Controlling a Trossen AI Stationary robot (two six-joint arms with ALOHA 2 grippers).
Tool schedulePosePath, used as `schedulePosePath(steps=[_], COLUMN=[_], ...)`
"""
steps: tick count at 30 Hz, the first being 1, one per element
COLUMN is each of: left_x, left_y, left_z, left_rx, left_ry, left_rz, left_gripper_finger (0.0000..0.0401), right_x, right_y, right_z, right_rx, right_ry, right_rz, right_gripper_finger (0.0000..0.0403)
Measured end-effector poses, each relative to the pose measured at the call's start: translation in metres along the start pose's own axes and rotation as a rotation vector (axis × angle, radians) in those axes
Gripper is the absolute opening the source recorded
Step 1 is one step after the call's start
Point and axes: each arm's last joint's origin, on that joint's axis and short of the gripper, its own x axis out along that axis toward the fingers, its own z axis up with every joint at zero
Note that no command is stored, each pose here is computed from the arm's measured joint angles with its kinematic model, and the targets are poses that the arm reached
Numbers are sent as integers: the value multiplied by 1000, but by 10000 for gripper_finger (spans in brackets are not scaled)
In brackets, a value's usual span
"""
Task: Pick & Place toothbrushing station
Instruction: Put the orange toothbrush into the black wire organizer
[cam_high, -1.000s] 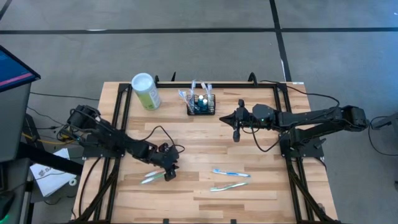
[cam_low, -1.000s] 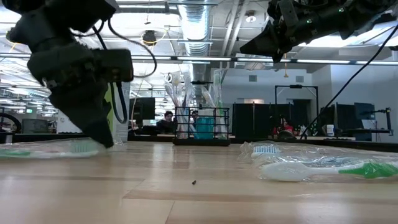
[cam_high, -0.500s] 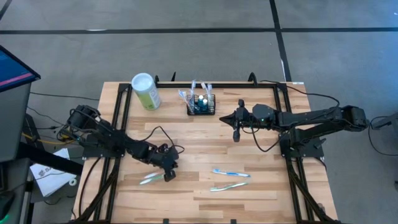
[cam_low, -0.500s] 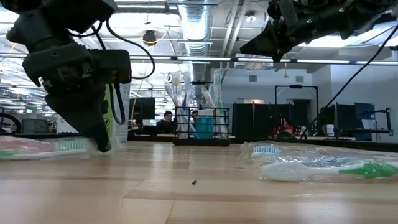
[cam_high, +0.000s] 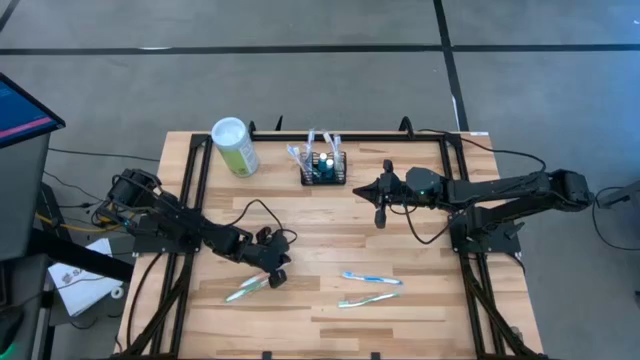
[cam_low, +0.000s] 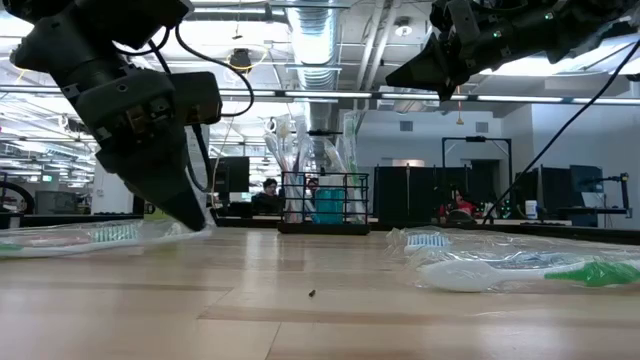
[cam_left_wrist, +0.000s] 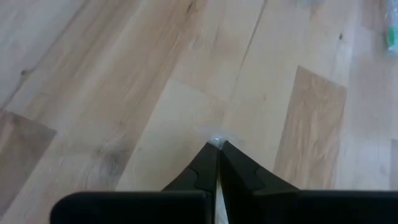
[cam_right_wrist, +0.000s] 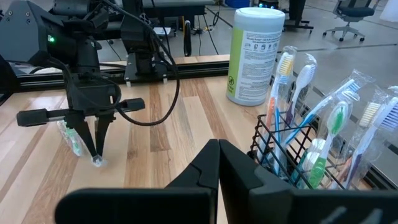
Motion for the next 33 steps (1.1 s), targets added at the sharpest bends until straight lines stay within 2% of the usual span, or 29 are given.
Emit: schedulePosePath(steps=[8,19,25,33], left_x=[-22,-65,-74,-78], left_y=[-2,-4,-8,-3], left_z=[17,48,62,80], left_rx=[14,85,151,191], left_ry=[-131,-438,-585,-712], left_rz=[-20,2,-18,-4], left_gripper_finger=[1,1,1,1], right_x=[0,0,0,0], right_y=[0,0,1,1], right_z=[0,-1,-1,-1], right_rx=[0,7,7,7], right_ry=[3,7,7,7], right_rz=[0,8,12,12], right_gripper_finger=[0,0,0,0])
